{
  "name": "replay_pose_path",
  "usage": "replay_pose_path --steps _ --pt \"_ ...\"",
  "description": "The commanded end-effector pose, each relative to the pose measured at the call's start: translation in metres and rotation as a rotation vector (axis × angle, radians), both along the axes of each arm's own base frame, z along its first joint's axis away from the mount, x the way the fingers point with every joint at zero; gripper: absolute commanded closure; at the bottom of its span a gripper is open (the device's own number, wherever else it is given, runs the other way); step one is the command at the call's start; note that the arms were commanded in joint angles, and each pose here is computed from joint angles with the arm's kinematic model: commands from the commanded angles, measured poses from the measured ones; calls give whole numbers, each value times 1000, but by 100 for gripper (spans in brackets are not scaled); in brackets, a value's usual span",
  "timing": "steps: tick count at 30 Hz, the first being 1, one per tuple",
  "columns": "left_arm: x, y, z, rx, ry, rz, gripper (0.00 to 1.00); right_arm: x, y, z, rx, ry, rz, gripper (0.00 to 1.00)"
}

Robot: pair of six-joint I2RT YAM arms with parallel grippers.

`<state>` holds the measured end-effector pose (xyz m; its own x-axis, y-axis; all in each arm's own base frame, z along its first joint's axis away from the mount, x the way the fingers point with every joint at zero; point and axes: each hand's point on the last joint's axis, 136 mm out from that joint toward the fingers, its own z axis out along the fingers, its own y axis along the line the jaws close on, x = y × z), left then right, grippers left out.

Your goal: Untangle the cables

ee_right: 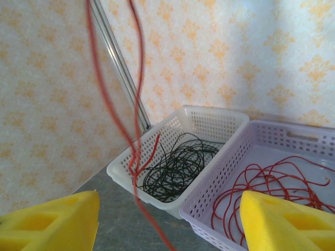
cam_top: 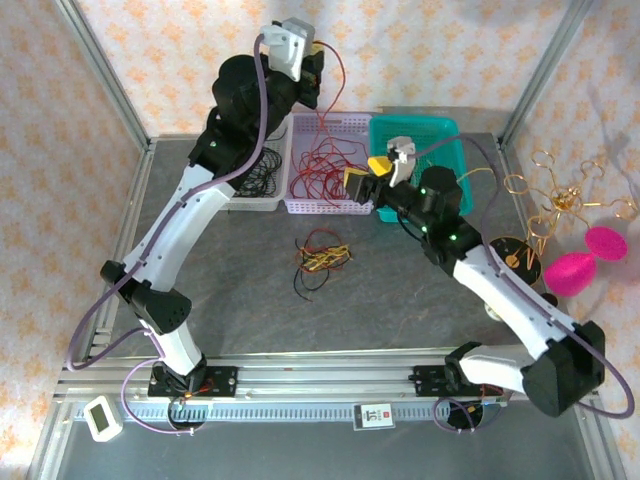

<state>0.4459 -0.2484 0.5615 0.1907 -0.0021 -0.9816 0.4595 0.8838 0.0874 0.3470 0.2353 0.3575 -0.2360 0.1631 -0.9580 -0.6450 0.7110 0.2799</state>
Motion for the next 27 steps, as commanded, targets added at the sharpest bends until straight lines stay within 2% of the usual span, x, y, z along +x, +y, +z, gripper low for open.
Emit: replay_pose_path --steps 1,8,16,21,27 --pt "-30 5 25 9 -34 -58 100 2 9 33 39 -65 63 29" --pt "-18 33 44 -35 -164 120 100 16 -6 34 23 -10 -43 30" --pt "4 54 70 -149 -302 236 100 -9 -32 3 2 105 -117 30" --pt "42 51 60 -208 -330 237 100 -32 -48 -27 1 182 -149 30" --pt "97 28 20 -214 -310 221 100 -50 -56 -43 0 233 -148 31"
